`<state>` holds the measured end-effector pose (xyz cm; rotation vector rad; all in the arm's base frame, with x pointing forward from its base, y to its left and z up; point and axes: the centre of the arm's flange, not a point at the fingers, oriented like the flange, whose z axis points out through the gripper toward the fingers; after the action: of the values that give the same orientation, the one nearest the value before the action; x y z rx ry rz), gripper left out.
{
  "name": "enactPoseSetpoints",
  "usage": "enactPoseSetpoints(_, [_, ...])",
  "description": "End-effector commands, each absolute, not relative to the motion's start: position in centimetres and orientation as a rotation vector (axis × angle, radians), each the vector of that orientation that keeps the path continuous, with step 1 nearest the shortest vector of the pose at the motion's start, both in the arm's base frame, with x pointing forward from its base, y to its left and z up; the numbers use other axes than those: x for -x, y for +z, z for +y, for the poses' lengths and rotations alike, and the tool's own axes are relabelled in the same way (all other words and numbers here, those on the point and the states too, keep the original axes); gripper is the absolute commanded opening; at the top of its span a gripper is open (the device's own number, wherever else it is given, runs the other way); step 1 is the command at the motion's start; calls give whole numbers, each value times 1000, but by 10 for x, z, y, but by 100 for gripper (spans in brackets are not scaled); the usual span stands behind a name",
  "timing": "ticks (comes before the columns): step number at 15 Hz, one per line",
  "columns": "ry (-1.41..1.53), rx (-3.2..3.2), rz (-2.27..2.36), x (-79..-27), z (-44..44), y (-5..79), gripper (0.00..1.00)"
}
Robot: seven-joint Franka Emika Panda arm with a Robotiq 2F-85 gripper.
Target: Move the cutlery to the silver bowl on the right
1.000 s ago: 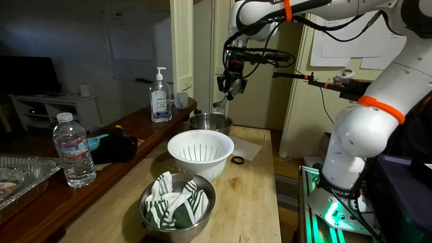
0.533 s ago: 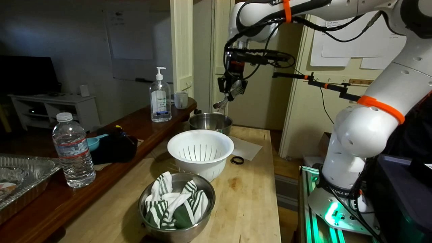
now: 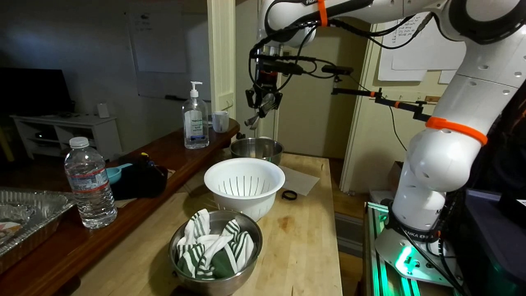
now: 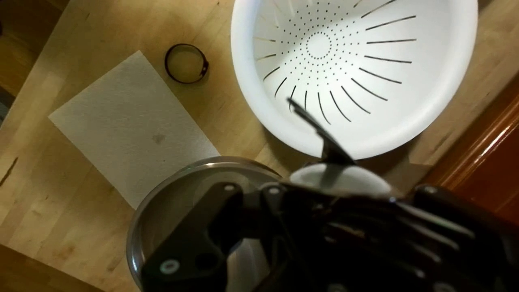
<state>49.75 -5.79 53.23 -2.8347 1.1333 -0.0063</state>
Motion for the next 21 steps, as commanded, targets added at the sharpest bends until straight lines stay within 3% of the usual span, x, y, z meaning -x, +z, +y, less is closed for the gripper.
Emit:
enactPoseSetpoints(1, [32,2806,1238,-511,-84,521,2])
enactPoseSetpoints(6, [15,2773,1349,-506,-141,499,2])
enactPoseSetpoints(7, [61,2767,1310,-506,-124,494,9])
enactPoseSetpoints(9, [55,2759,1348,-504,-141,492,9])
enactPoseSetpoints(10, [53,2757,1353,-503,-144,493,2])
enactPoseSetpoints(21, [274,2663,1370,-515,-252,394,2])
